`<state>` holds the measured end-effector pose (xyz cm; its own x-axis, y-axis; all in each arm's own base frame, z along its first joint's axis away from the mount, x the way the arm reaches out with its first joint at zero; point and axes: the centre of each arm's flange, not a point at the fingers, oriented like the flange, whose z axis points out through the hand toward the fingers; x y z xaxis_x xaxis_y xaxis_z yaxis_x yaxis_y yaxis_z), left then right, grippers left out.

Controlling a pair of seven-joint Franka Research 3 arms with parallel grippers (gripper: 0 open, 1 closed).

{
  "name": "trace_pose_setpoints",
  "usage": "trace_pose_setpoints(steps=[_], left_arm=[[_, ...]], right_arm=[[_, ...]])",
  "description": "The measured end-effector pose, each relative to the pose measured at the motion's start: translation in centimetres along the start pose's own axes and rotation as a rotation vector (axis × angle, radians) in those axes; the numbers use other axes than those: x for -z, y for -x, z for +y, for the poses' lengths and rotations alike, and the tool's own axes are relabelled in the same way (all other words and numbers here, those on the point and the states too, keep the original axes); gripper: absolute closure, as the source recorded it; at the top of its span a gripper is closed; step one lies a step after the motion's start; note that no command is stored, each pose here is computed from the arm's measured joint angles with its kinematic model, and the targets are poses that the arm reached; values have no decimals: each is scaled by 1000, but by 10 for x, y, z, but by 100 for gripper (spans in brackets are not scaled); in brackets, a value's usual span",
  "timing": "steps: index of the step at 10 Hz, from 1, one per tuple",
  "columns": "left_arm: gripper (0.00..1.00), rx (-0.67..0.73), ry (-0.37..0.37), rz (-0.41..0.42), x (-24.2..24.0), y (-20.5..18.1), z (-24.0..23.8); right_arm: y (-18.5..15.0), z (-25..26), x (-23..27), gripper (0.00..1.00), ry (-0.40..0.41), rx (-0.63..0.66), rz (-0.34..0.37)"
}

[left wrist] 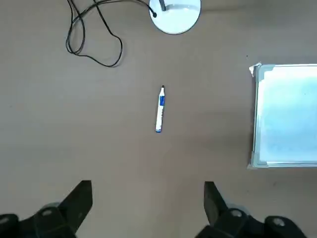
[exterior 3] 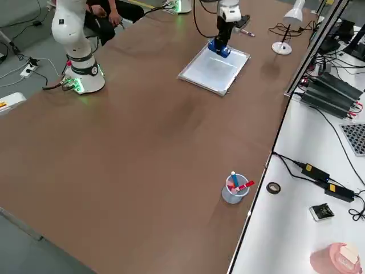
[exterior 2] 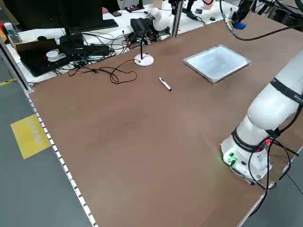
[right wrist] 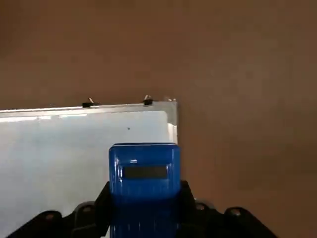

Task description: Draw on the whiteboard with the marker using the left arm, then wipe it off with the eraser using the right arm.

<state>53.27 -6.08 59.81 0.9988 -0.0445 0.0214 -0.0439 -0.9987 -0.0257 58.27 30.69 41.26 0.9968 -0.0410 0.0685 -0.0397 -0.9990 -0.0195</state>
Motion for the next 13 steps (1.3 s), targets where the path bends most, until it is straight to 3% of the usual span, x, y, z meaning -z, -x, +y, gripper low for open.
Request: trace_pose_setpoints(steps=[8, 13], left_arm=[[0, -2, 0, -2, -1, 0, 3], [0, -1, 0, 5, 3, 0, 3]], right_arm=[[-33, 193, -59, 44, 126, 264, 11], [9, 300, -92, 44, 112, 208, 109]])
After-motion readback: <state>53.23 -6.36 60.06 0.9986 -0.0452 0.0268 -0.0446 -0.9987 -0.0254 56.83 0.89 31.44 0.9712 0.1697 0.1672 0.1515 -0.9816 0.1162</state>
